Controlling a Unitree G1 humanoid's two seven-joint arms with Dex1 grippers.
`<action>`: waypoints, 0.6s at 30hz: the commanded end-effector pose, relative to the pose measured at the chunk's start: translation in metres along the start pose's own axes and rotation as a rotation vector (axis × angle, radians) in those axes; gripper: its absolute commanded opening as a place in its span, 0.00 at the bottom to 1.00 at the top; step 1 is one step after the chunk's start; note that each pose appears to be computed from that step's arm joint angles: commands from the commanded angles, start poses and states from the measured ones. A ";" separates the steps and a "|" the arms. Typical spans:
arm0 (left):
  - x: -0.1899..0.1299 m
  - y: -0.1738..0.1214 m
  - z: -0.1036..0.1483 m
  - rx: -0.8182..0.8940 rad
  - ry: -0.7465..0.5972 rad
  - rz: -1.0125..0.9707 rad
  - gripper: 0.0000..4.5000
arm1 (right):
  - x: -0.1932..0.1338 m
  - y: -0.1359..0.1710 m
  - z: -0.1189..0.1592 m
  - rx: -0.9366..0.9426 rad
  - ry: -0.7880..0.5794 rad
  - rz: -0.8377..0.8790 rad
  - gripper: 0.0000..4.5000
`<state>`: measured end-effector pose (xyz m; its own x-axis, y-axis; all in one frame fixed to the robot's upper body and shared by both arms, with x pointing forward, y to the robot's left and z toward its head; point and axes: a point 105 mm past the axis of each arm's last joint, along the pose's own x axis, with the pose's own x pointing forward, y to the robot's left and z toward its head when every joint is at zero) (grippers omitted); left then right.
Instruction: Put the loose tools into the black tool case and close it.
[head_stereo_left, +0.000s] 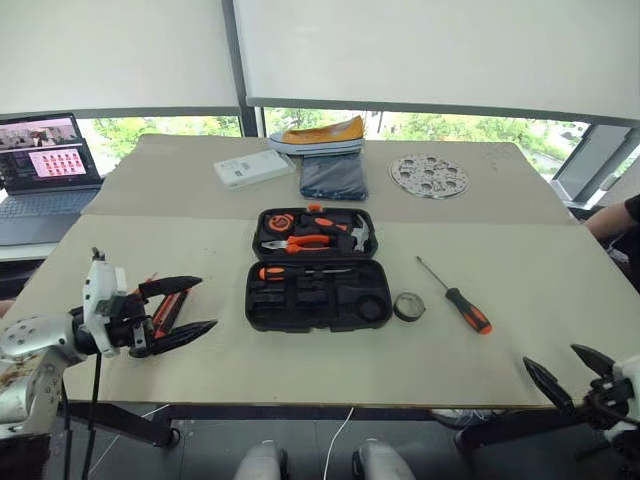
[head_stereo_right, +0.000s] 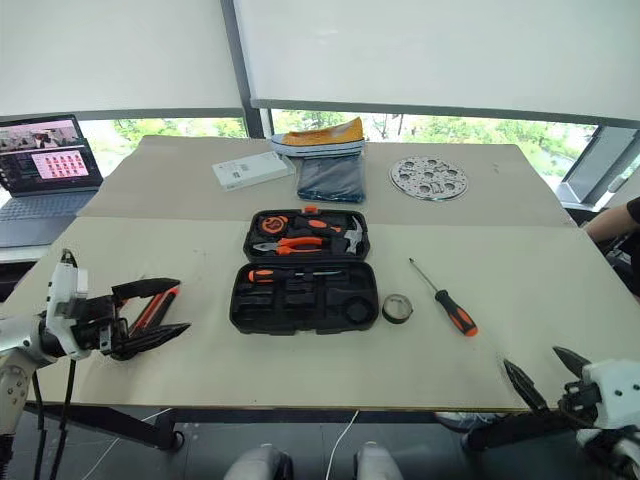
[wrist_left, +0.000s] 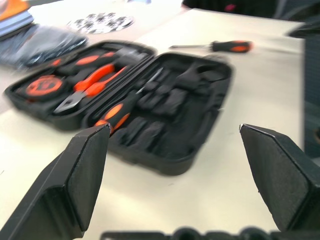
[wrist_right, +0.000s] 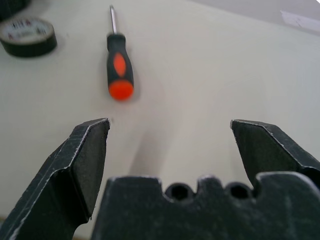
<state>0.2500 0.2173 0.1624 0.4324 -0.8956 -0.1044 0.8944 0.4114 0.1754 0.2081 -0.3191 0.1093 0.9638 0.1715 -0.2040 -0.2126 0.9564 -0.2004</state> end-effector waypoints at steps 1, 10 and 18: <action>0.032 -0.017 0.015 0.069 -0.070 -0.087 0.98 | 0.030 0.014 0.027 -0.035 0.040 0.135 1.00; 0.044 -0.024 0.008 0.035 -0.062 -0.108 0.98 | 0.084 0.012 0.020 -0.037 0.320 0.273 1.00; 0.050 -0.027 0.006 0.031 -0.071 -0.097 1.00 | 0.103 0.020 0.013 -0.047 0.335 0.330 0.85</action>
<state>0.2500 0.1662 0.1526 0.3536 -0.9330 -0.0676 0.9258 0.3387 0.1677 0.3026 -0.2815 0.0920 0.7373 0.3616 -0.5706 -0.4963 0.8630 -0.0944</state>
